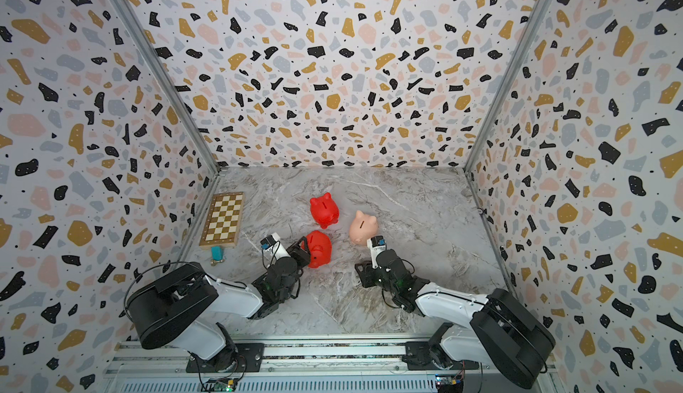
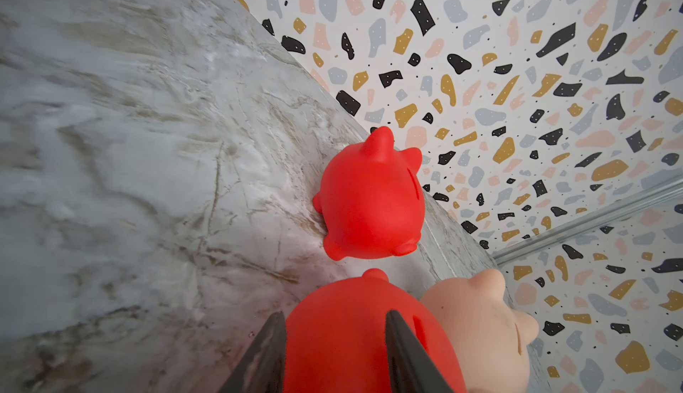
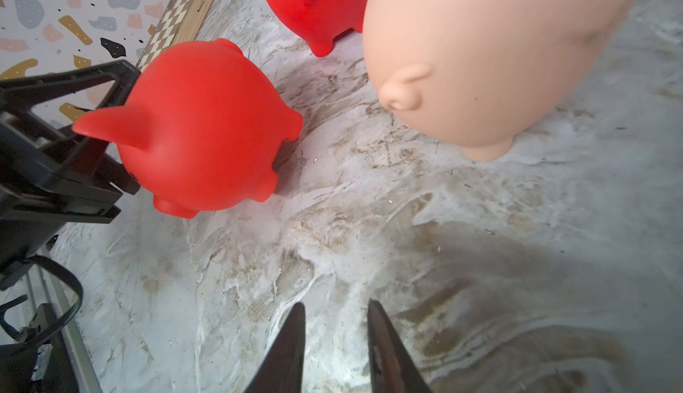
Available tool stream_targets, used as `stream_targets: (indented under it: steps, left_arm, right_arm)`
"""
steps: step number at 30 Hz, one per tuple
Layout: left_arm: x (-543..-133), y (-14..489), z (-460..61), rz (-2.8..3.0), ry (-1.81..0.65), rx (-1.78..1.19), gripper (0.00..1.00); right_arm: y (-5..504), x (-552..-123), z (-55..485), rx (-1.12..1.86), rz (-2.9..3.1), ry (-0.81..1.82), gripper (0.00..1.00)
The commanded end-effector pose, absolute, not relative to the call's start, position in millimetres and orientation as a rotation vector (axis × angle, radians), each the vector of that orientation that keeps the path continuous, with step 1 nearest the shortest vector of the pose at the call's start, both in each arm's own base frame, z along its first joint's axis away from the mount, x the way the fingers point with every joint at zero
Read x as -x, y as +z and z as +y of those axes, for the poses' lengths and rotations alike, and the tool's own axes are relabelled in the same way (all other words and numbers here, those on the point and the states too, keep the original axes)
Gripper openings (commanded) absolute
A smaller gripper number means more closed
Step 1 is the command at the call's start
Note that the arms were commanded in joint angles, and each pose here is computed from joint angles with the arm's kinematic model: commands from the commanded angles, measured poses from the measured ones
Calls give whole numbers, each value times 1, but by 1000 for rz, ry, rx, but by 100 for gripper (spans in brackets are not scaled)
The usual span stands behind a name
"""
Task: Open piggy banks
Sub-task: Adjust the piggy bank at the center of the board.
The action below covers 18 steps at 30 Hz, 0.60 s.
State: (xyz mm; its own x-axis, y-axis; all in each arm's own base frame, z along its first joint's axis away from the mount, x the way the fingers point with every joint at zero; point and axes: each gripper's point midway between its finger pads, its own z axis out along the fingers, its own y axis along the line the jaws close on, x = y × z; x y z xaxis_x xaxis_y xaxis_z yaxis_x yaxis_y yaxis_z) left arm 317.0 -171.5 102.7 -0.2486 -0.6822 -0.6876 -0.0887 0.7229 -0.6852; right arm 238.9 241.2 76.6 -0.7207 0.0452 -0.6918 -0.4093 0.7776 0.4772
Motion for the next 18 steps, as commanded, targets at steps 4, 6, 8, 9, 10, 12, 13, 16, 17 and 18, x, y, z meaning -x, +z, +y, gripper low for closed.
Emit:
stream_targets:
  steps: [4, 6, 8, 9, 10, 12, 13, 16, 17, 18]
  left_arm:
    - [-303, 69, -140, 1917, -443, 554, 49]
    - [-301, 73, -133, 1921, -411, 549, 51]
    - [-300, 79, -126, 1918, -387, 547, 56]
    - [-299, 82, -123, 1919, -374, 542, 58]
    - [-298, 86, -121, 1919, -365, 540, 60]
    - [-296, 92, -116, 1925, -341, 534, 64]
    - [-296, 94, -114, 1931, -330, 533, 65]
    - [-293, 96, -107, 1943, -315, 541, 66]
    - [-292, 96, -105, 1944, -322, 541, 69]
    - [-291, 96, -105, 1947, -328, 541, 72]
  right_arm:
    - [83, -242, 246, 278, 2229, 835, 31]
    - [85, -242, 247, 278, 2227, 838, 31]
    - [86, -242, 249, 282, 2223, 843, 31]
    - [86, -242, 250, 285, 2223, 844, 31]
    - [87, -242, 251, 287, 2221, 846, 31]
    - [88, -242, 252, 290, 2217, 846, 31]
    - [89, -242, 253, 292, 2216, 849, 31]
    - [90, -241, 255, 300, 2215, 853, 31]
    - [91, -240, 256, 305, 2213, 854, 32]
    - [91, -240, 257, 308, 2211, 854, 32]
